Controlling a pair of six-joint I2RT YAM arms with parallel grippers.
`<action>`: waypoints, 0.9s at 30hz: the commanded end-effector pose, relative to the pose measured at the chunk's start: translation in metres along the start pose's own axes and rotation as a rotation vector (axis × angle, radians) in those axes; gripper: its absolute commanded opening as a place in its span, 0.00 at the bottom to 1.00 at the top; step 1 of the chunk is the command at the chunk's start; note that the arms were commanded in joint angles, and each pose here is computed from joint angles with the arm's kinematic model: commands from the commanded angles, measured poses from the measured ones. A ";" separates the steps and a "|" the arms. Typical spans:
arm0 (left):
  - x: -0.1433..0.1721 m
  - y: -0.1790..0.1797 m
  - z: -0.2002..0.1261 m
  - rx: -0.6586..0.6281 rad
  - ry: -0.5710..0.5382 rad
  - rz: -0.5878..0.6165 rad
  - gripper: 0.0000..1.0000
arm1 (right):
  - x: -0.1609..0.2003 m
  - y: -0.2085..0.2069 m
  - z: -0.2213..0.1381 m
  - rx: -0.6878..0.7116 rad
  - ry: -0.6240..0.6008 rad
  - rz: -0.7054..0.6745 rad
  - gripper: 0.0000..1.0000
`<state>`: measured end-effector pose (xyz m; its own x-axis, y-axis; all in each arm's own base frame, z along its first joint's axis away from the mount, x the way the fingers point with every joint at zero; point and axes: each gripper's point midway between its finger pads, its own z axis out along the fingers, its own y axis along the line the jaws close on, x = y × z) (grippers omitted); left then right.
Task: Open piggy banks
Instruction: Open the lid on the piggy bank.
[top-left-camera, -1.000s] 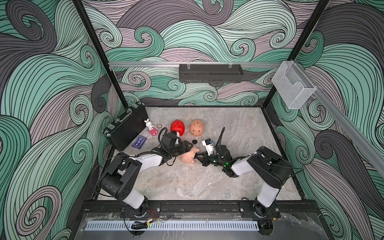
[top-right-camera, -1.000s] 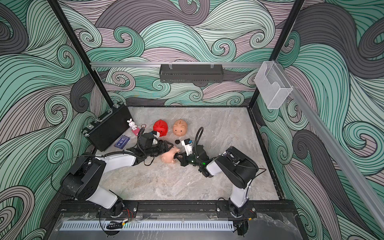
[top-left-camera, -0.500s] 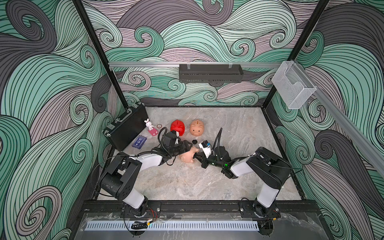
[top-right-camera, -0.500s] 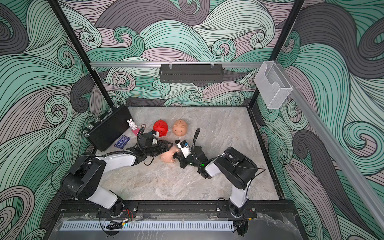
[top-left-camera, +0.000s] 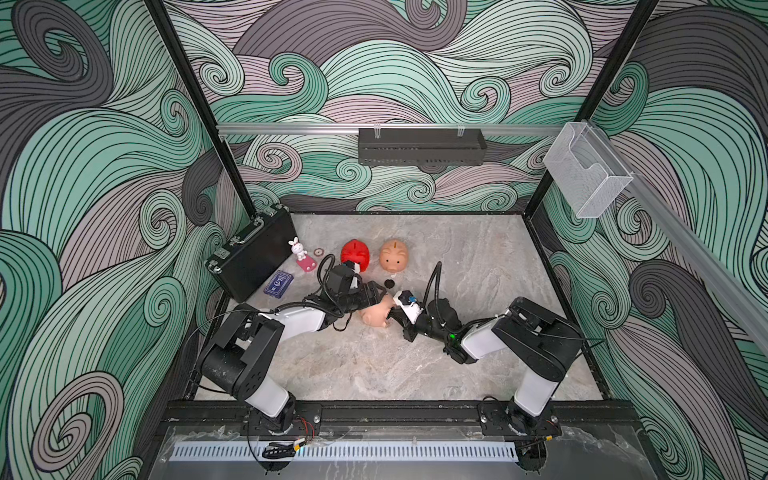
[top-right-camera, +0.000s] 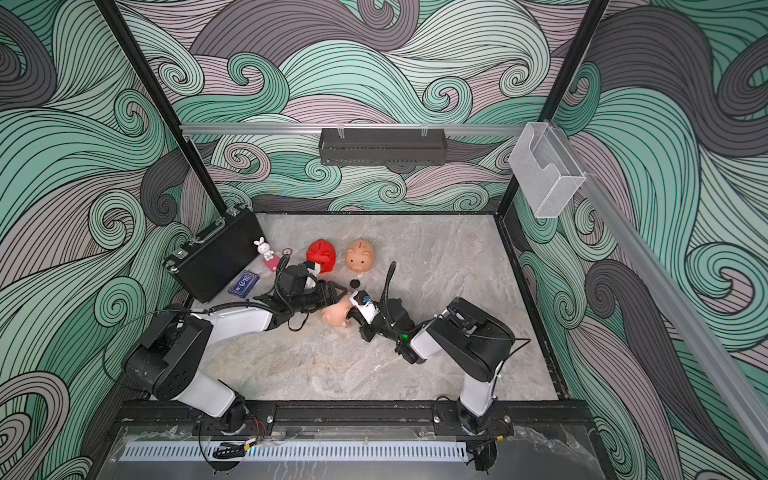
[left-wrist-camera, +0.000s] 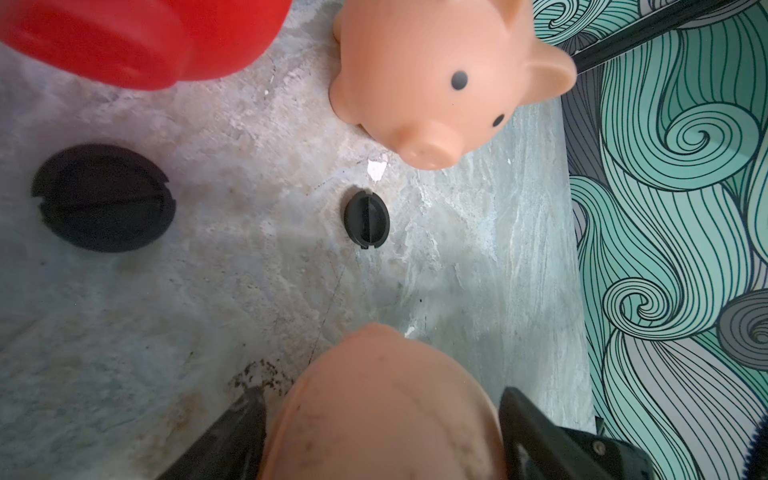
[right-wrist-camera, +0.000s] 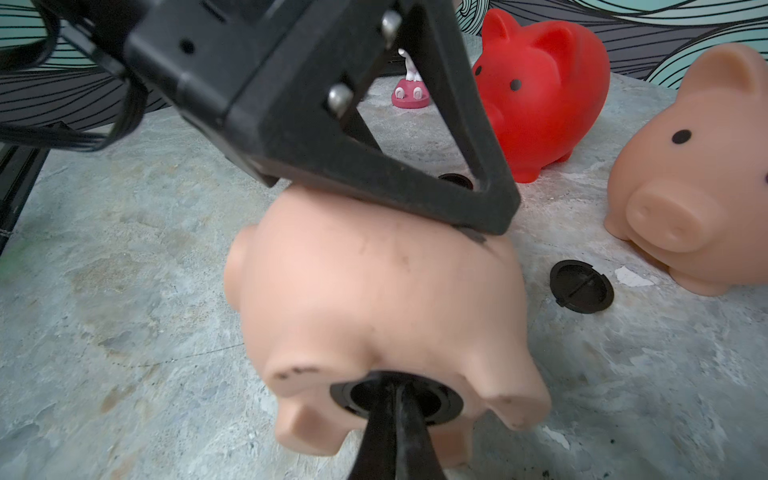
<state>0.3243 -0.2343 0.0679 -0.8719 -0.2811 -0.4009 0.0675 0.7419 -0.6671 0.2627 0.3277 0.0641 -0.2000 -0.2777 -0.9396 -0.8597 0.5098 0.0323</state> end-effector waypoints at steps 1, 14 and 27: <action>0.086 0.049 0.001 -0.150 0.303 -0.071 0.83 | -0.023 0.012 -0.004 -0.029 -0.083 -0.050 0.00; 0.087 0.051 0.000 -0.149 0.302 -0.077 0.83 | -0.006 0.009 -0.018 0.016 -0.042 0.047 0.00; 0.088 0.052 -0.001 -0.150 0.300 -0.079 0.83 | -0.021 0.003 -0.028 0.052 -0.067 0.309 0.00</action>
<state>0.3071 -0.2446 0.0628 -0.9117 -0.2339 -0.3378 0.0786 0.7077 -0.7022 0.2437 0.3104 0.0667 -0.4082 -0.1669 -0.8975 -0.7689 0.5929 0.2394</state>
